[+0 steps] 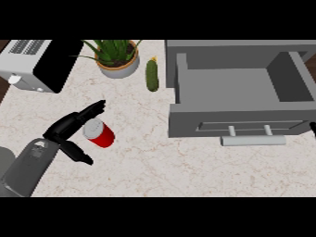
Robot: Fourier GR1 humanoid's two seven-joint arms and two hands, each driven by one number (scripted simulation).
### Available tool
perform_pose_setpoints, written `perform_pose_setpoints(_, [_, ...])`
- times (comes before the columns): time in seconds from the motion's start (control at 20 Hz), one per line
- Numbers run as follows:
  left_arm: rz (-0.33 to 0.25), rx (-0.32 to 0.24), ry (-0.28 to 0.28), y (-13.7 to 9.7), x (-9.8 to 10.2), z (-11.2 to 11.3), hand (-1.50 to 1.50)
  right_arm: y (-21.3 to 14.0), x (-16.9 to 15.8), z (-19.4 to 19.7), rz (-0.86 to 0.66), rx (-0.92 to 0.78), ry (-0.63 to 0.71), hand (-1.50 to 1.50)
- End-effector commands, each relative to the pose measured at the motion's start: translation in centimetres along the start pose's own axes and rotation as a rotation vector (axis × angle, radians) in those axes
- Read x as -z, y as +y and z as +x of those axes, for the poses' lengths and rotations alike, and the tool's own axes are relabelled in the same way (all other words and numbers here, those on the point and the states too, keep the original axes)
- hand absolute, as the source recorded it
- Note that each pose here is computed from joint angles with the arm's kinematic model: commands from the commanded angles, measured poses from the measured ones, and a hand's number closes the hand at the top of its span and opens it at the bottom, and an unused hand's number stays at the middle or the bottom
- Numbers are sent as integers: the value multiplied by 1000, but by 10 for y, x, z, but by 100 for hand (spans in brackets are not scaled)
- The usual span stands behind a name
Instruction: Pick up the can, place it into the drawer and close the drawer
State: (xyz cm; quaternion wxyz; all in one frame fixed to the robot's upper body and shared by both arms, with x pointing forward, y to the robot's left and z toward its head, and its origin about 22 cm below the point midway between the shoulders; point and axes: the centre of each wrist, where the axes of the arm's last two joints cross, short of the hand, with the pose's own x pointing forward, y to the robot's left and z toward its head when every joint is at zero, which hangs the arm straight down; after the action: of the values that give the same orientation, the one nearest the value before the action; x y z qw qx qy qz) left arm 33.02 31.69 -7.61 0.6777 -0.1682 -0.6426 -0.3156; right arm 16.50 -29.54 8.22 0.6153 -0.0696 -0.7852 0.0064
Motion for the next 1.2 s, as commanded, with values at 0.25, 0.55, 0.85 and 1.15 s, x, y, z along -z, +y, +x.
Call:
perform_pose_setpoints(0.25, [-95, -97, -71, -24, 31, -2, -150, -15, 1, 3, -2, -7, -7, -150])
perform_pose_setpoints(0.55, [-90, -100, -79, -20, 21, -8, -150, -5, -2, 19, -9, -7, -10, -150])
perform_pose_setpoints(0.85, [-142, -82, -102, -35, 43, -1, -150, 8, 5, 20, 3, 11, 5, -150])
perform_pose_setpoints(1.15, [-177, -128, -126, -35, 49, 5, 150, -10, -15, 20, 6, 1, -6, -150])
